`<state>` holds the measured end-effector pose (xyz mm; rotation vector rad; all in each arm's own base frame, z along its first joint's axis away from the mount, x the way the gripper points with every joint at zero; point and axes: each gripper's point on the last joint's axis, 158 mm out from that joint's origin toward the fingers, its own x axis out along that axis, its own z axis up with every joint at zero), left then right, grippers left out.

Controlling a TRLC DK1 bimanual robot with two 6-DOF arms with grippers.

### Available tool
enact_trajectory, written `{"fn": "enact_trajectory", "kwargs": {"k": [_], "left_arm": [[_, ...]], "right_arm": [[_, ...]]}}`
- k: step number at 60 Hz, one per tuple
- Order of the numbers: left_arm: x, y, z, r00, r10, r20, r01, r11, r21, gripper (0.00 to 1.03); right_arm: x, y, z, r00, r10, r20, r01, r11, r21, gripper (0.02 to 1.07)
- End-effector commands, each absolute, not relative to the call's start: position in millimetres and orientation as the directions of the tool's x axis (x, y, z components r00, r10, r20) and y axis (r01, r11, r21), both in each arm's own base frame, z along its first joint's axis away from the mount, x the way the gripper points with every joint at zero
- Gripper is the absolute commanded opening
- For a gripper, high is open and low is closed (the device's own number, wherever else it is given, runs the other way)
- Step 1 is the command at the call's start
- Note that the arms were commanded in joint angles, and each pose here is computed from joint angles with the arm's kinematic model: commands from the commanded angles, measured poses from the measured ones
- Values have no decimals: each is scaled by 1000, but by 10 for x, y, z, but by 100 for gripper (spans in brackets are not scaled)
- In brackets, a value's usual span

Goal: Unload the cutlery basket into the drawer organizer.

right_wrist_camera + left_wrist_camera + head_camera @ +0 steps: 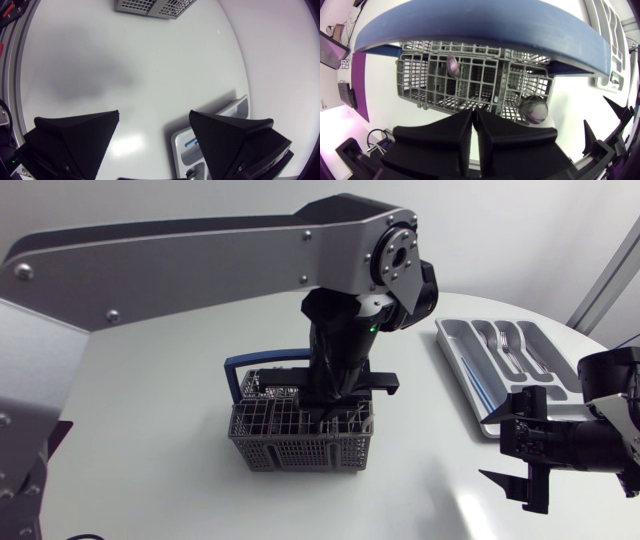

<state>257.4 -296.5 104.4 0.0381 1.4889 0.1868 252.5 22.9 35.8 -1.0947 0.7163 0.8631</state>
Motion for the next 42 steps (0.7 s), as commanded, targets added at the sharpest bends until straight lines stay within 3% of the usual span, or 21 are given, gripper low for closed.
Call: {"fn": "enact_trajectory", "kwargs": {"k": [1,11,14,18,22,32,42], "left_arm": [[2509,-3004,1061,63,120,-991,-86,990,115,4],[2531,-3023,956,50,137,-989,-69,989,134,5],[2538,-3021,937,47,141,-989,-72,988,137,12],[2544,-3030,936,48,140,-989,-70,988,136,14],[2552,-3044,941,47,134,-990,-72,989,130,27],[2541,-3098,973,36,107,-994,-66,992,104,43],[2541,-3120,1061,39,81,-996,-58,995,78,43]], "right_arm": [[2462,263,307,477,238,-846,-874,224,-430,103],[2476,314,355,489,246,-837,-869,226,-441,103],[2477,333,368,492,249,-834,-867,227,-443,103],[2487,355,393,497,253,-830,-864,229,-448,103],[2490,374,417,504,255,-825,-861,229,-455,103],[2531,441,524,524,268,-808,-848,248,-468,103],[2537,566,652,536,293,-792,-842,261,-473,103]]}}
